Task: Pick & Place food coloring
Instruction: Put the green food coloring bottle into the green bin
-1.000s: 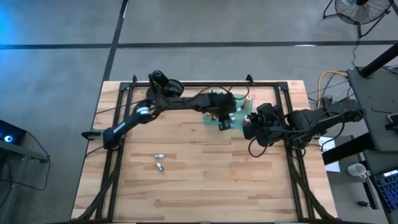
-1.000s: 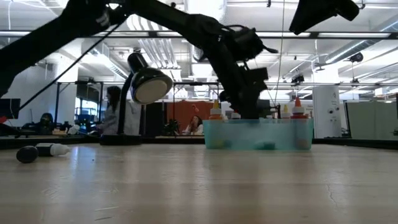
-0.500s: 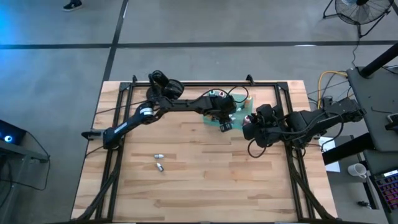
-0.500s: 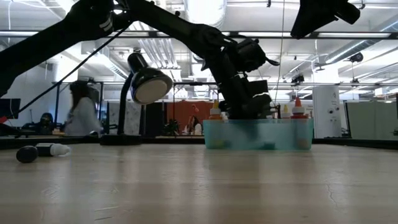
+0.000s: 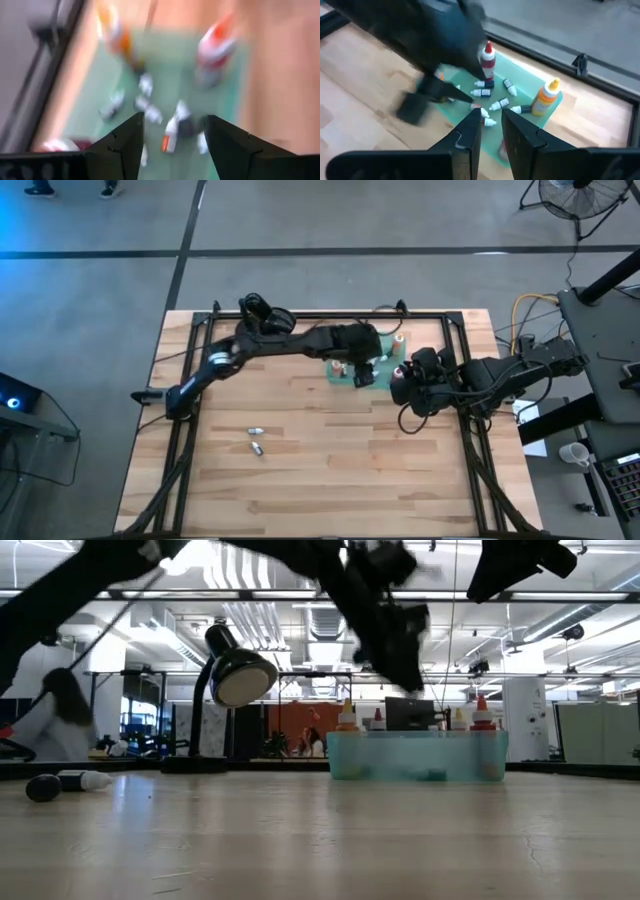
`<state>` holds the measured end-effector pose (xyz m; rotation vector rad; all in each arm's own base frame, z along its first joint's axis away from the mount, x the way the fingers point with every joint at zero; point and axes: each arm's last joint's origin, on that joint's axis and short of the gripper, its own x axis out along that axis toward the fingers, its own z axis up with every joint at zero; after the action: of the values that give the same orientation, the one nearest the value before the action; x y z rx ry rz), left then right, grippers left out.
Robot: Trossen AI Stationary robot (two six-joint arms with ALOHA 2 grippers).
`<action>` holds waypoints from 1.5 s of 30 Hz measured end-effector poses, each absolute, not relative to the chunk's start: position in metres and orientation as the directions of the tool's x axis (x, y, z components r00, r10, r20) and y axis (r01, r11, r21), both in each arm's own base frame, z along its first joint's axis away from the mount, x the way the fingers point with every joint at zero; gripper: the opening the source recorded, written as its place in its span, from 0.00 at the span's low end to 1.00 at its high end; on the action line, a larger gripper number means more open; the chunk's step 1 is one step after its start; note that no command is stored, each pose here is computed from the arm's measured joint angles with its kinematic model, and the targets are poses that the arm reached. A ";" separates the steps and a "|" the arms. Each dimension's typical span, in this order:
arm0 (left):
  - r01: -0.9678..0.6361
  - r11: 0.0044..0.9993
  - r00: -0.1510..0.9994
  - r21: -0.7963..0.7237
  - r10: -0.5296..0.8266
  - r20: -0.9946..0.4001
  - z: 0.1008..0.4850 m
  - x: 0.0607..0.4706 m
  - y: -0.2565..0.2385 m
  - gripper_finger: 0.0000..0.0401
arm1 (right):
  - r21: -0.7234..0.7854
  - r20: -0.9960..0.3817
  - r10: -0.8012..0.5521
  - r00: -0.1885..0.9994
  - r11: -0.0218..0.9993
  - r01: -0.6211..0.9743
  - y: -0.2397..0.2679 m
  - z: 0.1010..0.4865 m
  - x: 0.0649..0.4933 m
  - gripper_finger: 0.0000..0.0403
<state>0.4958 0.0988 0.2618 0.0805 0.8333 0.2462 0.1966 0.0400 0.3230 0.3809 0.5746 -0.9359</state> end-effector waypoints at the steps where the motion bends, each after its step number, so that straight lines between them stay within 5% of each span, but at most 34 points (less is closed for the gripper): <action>1: -0.150 0.972 0.673 0.178 0.233 -0.702 0.276 0.492 0.095 0.44 | 0.057 -0.605 -0.649 0.461 0.542 0.838 0.040 0.323 0.197 0.17; 6: -0.036 0.966 0.663 0.256 0.214 -0.717 0.321 0.459 0.086 0.45 | 0.027 -0.579 -0.674 0.458 0.546 0.838 0.039 0.324 0.197 0.17; 11: -0.031 0.979 0.478 0.200 0.190 -0.858 0.329 0.406 0.088 0.45 | 0.004 -0.579 -0.678 0.453 0.553 0.833 0.039 0.321 0.197 0.17; 15: 0.029 0.993 0.354 0.113 0.095 -0.930 0.317 0.359 0.067 0.45 | -0.006 -0.581 -0.680 0.448 0.553 0.833 0.039 0.318 0.196 0.17; 27: 0.161 0.987 0.260 -0.004 -0.046 -0.965 0.242 0.222 -0.022 0.45 | -0.040 -0.590 -0.687 0.425 0.550 0.834 0.038 0.305 0.196 0.17; 45: -0.079 0.997 0.332 0.020 0.045 -0.942 0.164 0.192 -0.057 0.45 | 0.004 -0.581 -0.683 0.443 0.542 0.840 0.039 0.303 0.199 0.17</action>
<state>0.1921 -0.0570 0.1639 -0.0309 1.2302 0.0808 0.1991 0.0387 0.3028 0.3121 0.5652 -0.9630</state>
